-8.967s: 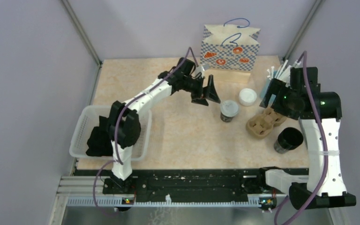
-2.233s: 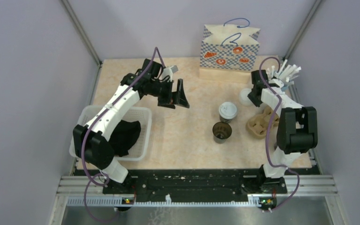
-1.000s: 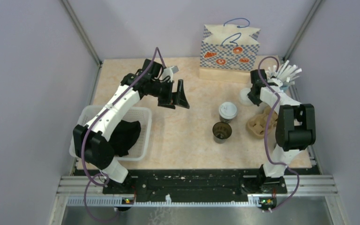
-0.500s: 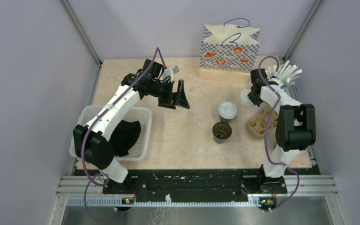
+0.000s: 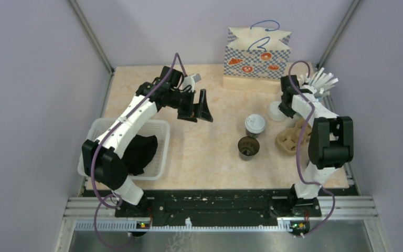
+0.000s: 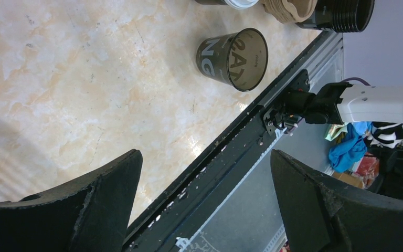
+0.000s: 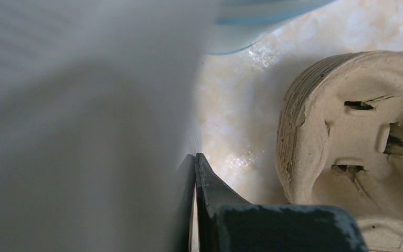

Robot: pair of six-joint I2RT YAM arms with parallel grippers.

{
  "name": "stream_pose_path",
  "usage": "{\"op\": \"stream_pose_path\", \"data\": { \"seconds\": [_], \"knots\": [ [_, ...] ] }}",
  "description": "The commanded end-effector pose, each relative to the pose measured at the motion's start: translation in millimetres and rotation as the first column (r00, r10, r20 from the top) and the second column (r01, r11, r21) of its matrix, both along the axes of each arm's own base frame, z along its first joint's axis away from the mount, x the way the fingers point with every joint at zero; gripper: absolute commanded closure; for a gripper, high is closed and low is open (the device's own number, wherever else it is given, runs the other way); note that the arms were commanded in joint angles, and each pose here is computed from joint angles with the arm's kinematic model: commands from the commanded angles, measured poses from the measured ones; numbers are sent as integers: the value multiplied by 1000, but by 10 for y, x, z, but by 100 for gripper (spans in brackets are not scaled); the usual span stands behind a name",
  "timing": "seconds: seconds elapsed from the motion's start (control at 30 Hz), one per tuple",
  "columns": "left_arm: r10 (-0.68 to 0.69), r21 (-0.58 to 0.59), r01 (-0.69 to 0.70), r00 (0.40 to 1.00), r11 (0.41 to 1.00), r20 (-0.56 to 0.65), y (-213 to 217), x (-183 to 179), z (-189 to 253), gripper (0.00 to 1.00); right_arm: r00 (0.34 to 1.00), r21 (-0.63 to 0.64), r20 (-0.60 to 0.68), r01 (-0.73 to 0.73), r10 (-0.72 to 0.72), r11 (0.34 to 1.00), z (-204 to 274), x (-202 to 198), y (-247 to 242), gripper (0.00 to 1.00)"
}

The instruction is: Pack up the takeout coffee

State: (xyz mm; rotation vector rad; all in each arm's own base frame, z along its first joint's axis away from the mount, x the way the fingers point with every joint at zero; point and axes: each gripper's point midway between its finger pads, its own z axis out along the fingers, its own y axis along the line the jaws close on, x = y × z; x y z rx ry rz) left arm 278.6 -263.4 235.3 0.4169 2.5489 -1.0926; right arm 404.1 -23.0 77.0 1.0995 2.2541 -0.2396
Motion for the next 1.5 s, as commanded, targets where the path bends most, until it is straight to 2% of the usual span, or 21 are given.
{"op": "stream_pose_path", "data": {
  "seconds": [0.0,0.37,0.77,1.13,1.33,1.47],
  "knots": [
    [-24,-37,26,999,999,46,-63,41,158,2,1000,-75,-5,-20,19,997,176,124,-101,100],
    [-30,-43,32,998,999,47,-87,55,168,2,986,-188,-142,-113,87,976,73,81,-82,100],
    [-33,-47,36,998,998,49,-91,49,175,2,980,-281,-151,-168,129,945,365,178,0,100],
    [-39,-50,41,998,998,46,-92,18,165,2,971,-277,-175,-205,160,939,281,191,24,100],
    [-46,-55,49,998,997,49,-108,6,174,2,942,-298,-280,-267,184,916,114,130,-4,100],
    [-47,-57,50,998,997,47,-110,1,175,2,931,-314,-301,-301,206,900,99,115,15,100]
  ]
}}
